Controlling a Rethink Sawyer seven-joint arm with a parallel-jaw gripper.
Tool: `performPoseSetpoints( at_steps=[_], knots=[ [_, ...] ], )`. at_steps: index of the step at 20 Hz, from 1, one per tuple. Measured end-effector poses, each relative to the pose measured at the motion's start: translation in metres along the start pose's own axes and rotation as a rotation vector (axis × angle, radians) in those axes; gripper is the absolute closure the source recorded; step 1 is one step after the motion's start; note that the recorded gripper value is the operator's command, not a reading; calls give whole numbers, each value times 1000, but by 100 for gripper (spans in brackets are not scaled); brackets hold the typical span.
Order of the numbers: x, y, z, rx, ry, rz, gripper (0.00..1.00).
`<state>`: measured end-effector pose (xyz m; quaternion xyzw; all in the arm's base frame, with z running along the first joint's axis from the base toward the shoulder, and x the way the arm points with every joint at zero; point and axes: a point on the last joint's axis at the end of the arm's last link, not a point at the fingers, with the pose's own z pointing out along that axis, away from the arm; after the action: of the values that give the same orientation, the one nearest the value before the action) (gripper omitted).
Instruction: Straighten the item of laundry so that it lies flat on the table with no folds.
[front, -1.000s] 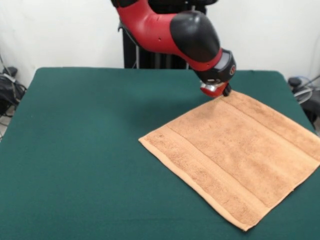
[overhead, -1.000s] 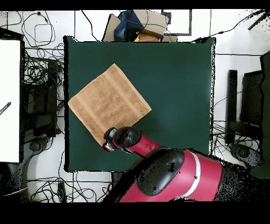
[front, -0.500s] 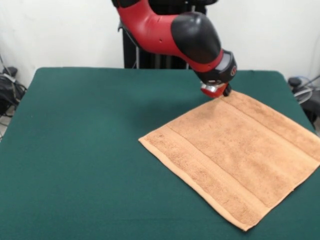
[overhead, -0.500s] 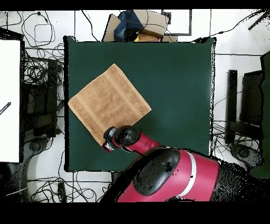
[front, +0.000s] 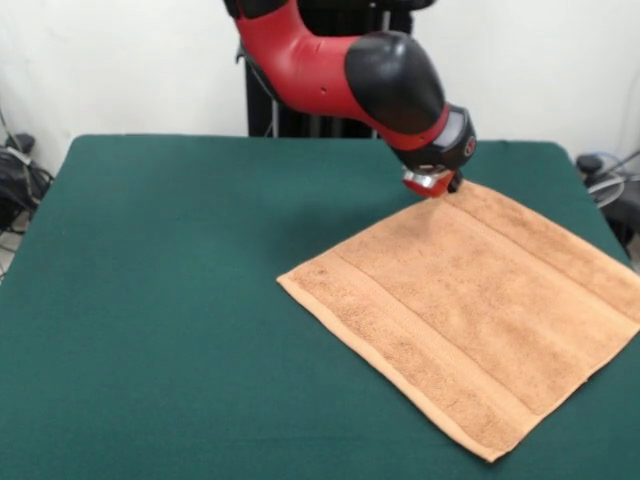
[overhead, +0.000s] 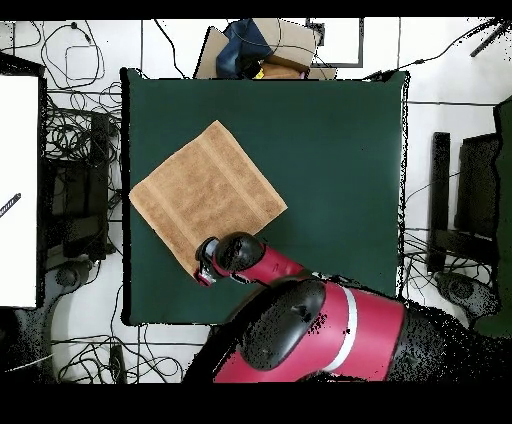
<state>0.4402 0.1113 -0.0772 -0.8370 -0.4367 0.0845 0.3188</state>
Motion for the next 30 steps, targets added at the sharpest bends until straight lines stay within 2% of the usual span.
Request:
performPoseSetpoints(
  at_steps=[14,23,30],
  knots=[
    [19,-5,-25,-65,-18,-49,100],
    [5,-22,-30,-75,-19,-34,100],
    [-9,-29,-52,-88,-6,-9,100]
  ],
)
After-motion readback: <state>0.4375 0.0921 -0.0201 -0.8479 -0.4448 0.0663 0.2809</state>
